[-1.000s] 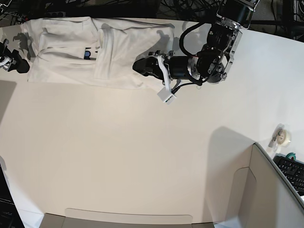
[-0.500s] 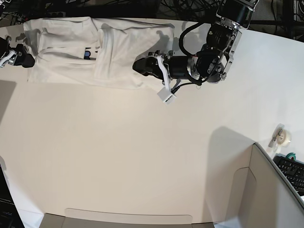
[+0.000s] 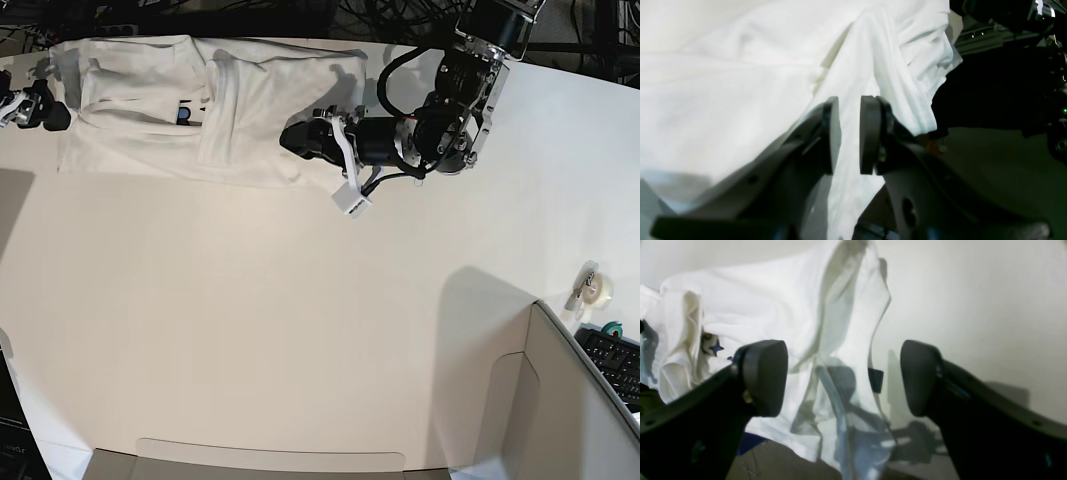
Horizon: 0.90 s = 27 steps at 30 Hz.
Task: Layout the t-shirt on the table in an organized manner, then fold the t-shirt properly
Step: 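Hold the folded end with the left gripper while the right gripper grasps the other end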
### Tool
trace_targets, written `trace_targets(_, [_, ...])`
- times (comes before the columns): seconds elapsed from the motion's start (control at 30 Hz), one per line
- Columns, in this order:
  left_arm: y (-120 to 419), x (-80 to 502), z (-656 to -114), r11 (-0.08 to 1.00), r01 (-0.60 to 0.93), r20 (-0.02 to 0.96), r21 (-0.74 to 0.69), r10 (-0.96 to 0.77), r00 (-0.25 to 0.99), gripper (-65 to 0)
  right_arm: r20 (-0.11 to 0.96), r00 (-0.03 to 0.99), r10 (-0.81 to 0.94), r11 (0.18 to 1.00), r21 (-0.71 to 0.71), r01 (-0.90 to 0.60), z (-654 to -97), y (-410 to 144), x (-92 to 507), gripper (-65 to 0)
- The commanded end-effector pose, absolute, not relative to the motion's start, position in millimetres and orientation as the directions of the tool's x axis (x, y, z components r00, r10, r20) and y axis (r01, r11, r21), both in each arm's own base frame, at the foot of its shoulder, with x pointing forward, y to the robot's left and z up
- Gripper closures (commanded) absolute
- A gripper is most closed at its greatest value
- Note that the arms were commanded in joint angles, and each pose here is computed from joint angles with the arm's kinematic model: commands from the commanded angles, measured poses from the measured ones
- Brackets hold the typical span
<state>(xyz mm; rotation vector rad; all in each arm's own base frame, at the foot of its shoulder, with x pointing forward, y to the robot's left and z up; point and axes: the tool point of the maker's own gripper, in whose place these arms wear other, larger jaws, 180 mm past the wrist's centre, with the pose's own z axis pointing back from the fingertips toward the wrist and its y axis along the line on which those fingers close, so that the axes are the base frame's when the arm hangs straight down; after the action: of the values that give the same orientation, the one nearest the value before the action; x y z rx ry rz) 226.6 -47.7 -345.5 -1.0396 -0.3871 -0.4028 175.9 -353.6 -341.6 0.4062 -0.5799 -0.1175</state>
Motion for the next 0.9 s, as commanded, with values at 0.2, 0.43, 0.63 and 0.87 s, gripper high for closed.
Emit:
trace_targets(0.2, [-49.4,233.9,-333.5,0.427,0.517,0.523,-0.742,-0.114,0.845,-11.5,0.483,0.852,-0.204,0.925,0.381,0.005,-355.4,-350.0,167.7,-52.3])
trace_targets(0.43, [-50.9,232.8,-333.5,0.424,0.518,0.522,-0.743,-0.117,0.845,-11.5,0.443,0.873,-0.205,0.909,0.416,0.003,-373.3,-329.3,161.8,-52.3])
trace_targets(0.63, [-51.5,232.2,-333.6,0.423,0.517,0.521,-0.745,-0.117,0.846,-11.5,0.428,0.874,-0.23,0.892,0.451,0.014,-382.5,-315.8,157.9,-52.4])
trace_targets(0.87, [-51.6,225.6,-337.7,0.422,0.503,0.505,-0.754,-0.117,0.855,-11.5,0.422,0.871,-0.25,0.88,0.475,0.022,-386.4,-308.2,155.3,-52.3])
